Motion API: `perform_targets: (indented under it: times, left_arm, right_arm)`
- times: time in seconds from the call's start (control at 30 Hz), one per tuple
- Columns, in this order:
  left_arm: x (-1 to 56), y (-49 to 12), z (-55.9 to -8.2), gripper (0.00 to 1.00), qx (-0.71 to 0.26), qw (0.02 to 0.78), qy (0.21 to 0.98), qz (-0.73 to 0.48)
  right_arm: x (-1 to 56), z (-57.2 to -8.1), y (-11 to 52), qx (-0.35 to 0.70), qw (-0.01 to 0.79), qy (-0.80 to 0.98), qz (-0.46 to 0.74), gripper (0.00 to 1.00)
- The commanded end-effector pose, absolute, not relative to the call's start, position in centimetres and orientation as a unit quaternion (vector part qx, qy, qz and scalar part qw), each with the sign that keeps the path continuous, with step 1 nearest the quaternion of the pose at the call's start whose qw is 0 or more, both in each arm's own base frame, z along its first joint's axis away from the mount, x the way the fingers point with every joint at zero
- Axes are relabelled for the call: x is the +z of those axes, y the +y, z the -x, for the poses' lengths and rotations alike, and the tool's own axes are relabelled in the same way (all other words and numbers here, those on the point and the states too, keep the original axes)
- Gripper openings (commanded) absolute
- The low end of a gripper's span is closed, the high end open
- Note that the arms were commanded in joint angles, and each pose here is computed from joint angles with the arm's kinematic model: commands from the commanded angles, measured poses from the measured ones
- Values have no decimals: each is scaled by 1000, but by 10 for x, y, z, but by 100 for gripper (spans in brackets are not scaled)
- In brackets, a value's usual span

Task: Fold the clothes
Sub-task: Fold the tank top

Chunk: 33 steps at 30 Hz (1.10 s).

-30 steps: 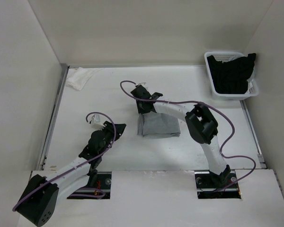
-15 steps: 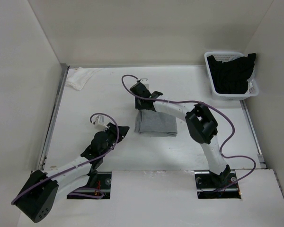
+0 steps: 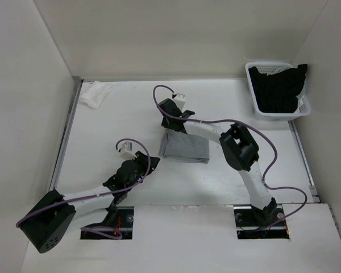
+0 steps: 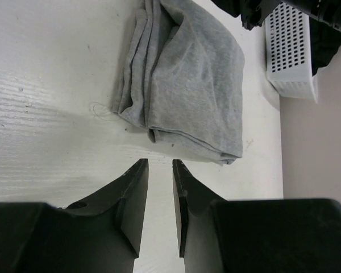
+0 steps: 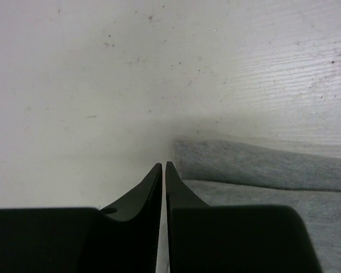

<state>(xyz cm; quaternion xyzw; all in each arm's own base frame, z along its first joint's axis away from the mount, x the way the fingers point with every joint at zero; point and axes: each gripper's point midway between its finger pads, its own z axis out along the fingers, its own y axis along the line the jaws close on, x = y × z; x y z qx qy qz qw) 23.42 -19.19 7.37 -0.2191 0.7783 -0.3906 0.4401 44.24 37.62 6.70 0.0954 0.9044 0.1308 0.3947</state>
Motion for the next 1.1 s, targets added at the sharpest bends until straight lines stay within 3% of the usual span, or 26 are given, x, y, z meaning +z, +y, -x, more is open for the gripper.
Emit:
perform_targets:
  times: [0.0,0.2,0.3,0.47,0.67,0.8,0.9,0.97,1.07]
  left_arm:
    - [105,-202,-248,22,-418,470,745,222]
    - [110,-207,-258,22,-401,485,748,211]
    - [113,-213,-268,22,-385,493,756,195]
    - [96,-222,-284,22,-344,484,785,176]
    - [71,-231,-294,27,-312,468,811,162]
    - [63,-232,-299,27,-300,464,817,164]
    - [55,-233,-303,27,-297,458,821,167]
    - [53,-239,-304,24,-306,456,820,163]
    - [48,-245,-303,13,-320,444,822,158]
  right_arm:
    - [84,-468,377,155,426,877,-158,10]
    - [104,-474,380,208,435,854,-196,23]
    - [136,-467,379,234,458,839,-175,24]
    - [152,-449,361,229,463,847,-123,12]
    - [125,-417,361,225,414,881,-44,17]
    - [107,-398,355,218,397,891,-41,4]
    - [95,-389,358,239,383,891,-36,2]
    - [84,-383,365,254,364,895,-30,2]
    - [66,-388,363,251,352,900,-43,2]
